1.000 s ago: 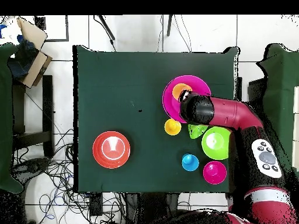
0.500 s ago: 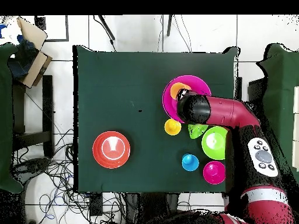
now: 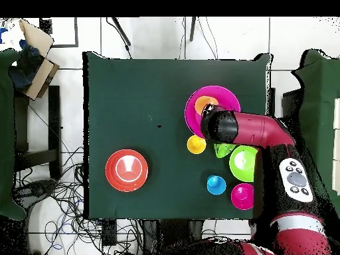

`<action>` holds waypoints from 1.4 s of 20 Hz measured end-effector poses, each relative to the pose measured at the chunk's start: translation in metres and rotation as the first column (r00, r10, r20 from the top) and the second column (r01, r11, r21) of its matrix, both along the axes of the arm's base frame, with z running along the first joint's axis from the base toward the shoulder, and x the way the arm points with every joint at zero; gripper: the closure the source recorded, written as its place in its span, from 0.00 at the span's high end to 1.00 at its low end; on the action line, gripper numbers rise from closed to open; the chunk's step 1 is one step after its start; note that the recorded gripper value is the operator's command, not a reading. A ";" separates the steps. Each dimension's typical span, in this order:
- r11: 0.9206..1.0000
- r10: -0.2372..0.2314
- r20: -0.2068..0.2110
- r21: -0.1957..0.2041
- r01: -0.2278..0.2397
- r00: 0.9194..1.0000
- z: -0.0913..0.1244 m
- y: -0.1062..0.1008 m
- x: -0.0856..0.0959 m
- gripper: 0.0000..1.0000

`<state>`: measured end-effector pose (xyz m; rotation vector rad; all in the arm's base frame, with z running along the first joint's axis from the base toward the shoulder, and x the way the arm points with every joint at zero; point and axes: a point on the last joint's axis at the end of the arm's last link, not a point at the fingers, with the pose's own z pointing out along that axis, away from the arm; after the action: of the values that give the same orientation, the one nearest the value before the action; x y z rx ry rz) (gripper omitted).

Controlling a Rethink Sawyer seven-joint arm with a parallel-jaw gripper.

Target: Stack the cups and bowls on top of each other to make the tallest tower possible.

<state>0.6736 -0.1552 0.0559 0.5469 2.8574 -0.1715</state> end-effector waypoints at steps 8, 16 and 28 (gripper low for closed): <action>0.999 -0.019 -0.012 -0.026 0.018 1.000 0.000 -0.016 -0.008 1.00; 0.999 -0.025 0.028 -0.046 0.026 0.999 0.005 -0.028 -0.001 1.00; 0.998 -0.013 0.116 -0.052 0.019 0.993 0.010 -0.031 0.012 1.00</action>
<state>0.6853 -0.1857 0.0661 0.5508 2.7292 -0.2103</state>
